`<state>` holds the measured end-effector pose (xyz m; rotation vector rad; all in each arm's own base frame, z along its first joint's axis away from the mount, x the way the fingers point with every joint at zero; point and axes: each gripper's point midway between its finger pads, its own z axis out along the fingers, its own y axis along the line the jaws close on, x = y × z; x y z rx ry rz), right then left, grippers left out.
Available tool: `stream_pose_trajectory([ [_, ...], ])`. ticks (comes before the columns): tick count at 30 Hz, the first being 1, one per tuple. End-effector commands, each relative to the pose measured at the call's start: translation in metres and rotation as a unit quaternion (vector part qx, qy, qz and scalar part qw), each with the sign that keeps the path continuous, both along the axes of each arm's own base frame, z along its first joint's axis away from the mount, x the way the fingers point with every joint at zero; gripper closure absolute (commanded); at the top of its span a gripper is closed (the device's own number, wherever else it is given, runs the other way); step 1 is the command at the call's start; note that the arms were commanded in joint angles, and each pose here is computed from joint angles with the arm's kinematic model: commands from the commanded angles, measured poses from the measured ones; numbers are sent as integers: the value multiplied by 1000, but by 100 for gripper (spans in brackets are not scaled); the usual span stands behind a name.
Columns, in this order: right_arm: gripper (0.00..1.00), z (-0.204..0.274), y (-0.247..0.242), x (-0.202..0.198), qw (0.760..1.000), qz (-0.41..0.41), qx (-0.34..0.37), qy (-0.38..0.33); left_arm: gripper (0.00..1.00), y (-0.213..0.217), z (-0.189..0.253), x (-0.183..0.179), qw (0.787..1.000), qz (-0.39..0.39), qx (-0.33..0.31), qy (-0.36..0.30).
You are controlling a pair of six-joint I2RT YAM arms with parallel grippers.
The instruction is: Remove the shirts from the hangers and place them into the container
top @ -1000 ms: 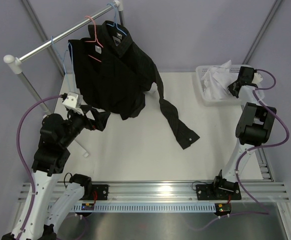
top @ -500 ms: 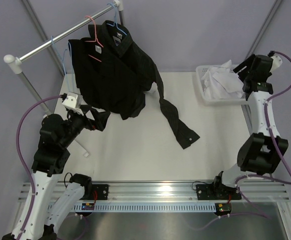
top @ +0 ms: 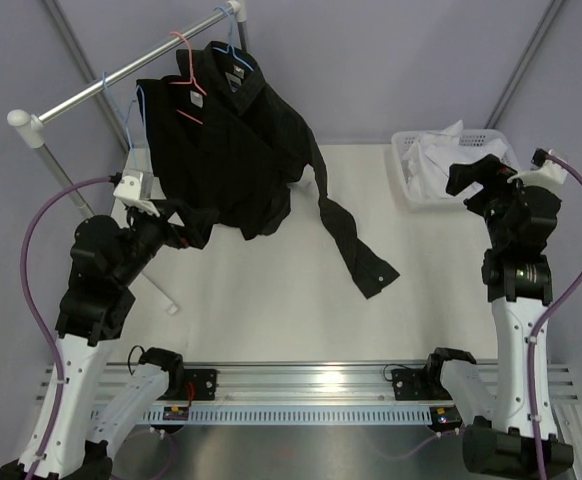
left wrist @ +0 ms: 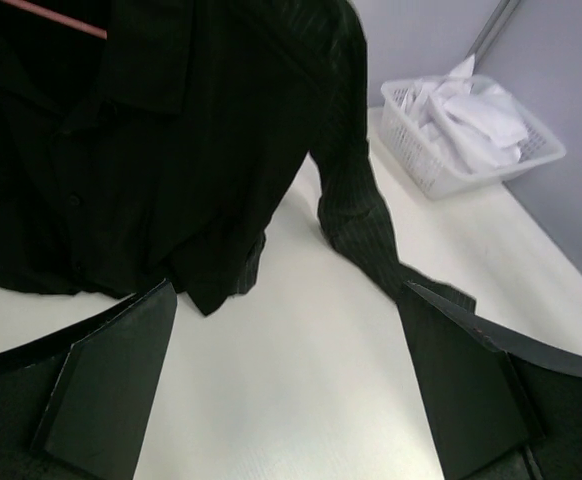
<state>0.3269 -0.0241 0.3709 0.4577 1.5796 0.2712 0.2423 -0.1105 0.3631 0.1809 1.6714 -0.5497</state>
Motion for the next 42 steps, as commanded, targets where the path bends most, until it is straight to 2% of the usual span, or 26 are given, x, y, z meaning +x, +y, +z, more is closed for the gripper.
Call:
stream_pose_trajectory([
  [1, 1, 2, 33, -26, 996, 85, -9, -34, 1, 0, 44, 0, 998, 12, -51, -27],
  [6, 0, -17, 55, -51, 990, 133, -3, -39, 1, -12, 57, 20, 996, 7, -88, 6],
  [8, 1, -23, 62, -57, 989, 145, 4, -41, 1, -17, 55, 40, 994, 16, -106, 36],
  [11, 1, -31, 69, -62, 987, 158, 3, -39, 1, -21, 70, 72, 990, 45, -125, 47],
  [13, 1, -34, 70, -64, 987, 159, 1, -37, 1, -24, 95, 86, 989, 68, -130, 26],
  [14, 0, -36, 73, -67, 986, 164, -1, -37, 1, -28, 87, 108, 987, 97, -120, 37],
  [16, 1, -37, 75, -71, 985, 168, -2, -38, 1, -28, 105, 121, 984, 123, -123, 22],
  [21, 1, -47, 83, -78, 983, 180, -8, -34, 1, -20, 87, 173, 970, 211, -111, 39],
  [28, 1, -53, 88, -81, 981, 190, -9, -34, 1, -14, 75, 222, 956, 278, -89, 37],
  [34, 0, -57, 98, -85, 978, 206, -13, -36, 2, -10, 70, 247, 947, 311, -67, 31],
  [42, 0, -57, 101, -88, 977, 210, -14, -40, 12, 1, 56, 264, 938, 343, -38, 31],
])
